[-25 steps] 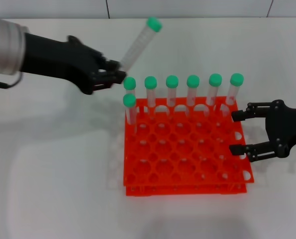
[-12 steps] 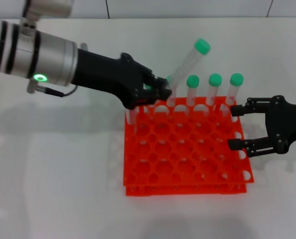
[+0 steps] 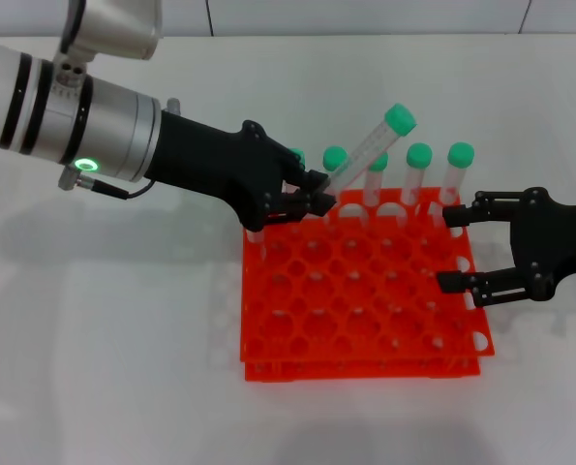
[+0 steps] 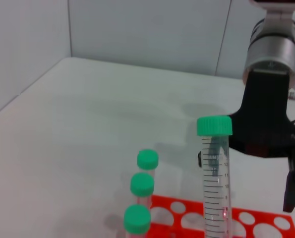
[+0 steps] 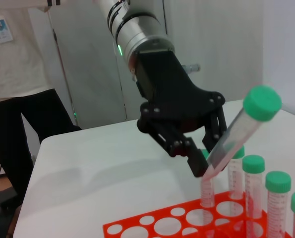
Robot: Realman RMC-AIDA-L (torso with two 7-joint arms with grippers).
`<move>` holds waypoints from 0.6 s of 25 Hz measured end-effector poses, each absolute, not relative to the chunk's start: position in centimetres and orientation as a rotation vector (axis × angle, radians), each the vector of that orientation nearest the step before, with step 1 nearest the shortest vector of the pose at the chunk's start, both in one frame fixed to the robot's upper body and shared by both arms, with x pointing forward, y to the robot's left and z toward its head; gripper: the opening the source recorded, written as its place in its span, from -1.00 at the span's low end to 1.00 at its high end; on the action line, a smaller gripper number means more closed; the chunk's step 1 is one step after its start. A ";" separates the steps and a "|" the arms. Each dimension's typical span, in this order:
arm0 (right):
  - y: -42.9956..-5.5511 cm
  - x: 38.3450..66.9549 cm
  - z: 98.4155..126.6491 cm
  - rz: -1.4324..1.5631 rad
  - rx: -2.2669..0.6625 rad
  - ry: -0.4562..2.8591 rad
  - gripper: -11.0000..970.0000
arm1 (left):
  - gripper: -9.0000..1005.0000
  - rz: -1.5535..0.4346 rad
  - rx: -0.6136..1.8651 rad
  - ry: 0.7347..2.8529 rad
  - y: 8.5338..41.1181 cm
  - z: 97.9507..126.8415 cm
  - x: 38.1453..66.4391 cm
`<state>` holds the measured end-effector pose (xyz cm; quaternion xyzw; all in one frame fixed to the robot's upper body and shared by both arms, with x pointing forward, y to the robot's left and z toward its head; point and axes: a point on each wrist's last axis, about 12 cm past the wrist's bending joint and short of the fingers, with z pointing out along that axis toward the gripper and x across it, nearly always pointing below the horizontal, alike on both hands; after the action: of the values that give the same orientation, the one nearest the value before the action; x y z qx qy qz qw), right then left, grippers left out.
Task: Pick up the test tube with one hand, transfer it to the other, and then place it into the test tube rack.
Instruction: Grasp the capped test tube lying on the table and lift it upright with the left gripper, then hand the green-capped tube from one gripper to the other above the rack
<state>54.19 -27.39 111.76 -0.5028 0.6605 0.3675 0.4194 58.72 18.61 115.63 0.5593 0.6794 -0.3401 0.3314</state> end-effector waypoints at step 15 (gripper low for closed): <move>-27.3 54.5 111.9 0.928 -1.201 1.645 0.68 | -0.61 -0.854 1.469 1.750 18.9 114.3 58.7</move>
<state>54.47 -27.34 111.95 -0.4828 0.6614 0.3731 0.4362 58.74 18.86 114.28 0.5654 0.6737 -0.3287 0.3441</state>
